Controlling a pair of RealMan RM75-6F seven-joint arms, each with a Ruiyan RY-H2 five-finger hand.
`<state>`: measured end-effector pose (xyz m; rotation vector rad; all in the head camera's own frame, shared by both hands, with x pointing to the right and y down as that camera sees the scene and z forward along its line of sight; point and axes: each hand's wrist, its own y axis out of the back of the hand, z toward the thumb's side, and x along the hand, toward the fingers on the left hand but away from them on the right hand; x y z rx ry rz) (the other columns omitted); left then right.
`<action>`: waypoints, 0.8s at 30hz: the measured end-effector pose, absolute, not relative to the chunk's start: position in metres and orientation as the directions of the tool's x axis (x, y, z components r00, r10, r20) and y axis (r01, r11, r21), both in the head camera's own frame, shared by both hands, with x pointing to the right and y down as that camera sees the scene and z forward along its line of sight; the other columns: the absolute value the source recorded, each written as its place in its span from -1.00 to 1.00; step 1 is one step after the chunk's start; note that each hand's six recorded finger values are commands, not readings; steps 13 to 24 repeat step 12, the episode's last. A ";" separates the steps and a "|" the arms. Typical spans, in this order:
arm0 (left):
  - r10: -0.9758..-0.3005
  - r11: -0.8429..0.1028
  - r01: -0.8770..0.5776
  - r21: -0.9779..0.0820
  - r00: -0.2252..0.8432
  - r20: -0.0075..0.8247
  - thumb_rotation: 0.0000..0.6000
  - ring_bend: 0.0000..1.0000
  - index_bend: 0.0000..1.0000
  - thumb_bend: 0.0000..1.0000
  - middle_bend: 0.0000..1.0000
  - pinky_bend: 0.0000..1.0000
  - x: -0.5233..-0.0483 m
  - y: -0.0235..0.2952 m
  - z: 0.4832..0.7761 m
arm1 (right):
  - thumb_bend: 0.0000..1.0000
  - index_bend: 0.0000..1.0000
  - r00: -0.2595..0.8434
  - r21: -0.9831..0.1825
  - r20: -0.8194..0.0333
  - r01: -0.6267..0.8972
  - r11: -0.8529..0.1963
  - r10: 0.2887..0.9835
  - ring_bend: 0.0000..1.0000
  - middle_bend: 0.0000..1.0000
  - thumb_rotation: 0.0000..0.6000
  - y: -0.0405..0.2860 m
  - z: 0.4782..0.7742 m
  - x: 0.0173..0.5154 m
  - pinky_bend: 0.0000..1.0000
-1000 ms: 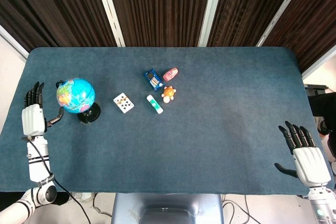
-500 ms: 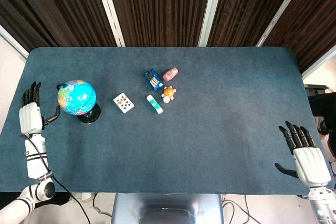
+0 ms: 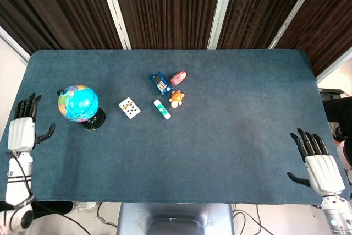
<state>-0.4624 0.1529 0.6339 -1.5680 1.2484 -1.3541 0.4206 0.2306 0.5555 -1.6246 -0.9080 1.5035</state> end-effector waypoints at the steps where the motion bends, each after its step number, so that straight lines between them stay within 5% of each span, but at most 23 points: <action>1: -0.951 -0.306 -0.202 -0.930 0.009 0.311 1.00 -1.00 -1.00 -0.29 -1.00 -1.00 -0.459 0.162 0.629 | -0.70 -1.00 0.063 -0.873 -0.486 0.018 -0.487 0.872 -1.00 -1.00 1.00 0.231 0.556 0.420 -1.00; 10: -0.911 -0.368 0.020 -0.930 0.192 0.365 1.00 -1.00 -1.00 -0.28 -1.00 -1.00 -0.424 0.262 0.573 | -0.70 -1.00 0.077 -0.872 -0.487 0.022 -0.490 0.870 -1.00 -1.00 1.00 0.234 0.553 0.415 -1.00; 24: -0.909 -0.373 0.035 -0.927 0.189 0.373 1.00 -1.00 -1.00 -0.28 -1.00 -1.00 -0.425 0.266 0.570 | -0.70 -1.00 0.081 -0.873 -0.483 0.022 -0.486 0.872 -1.00 -1.00 1.00 0.234 0.552 0.414 -1.00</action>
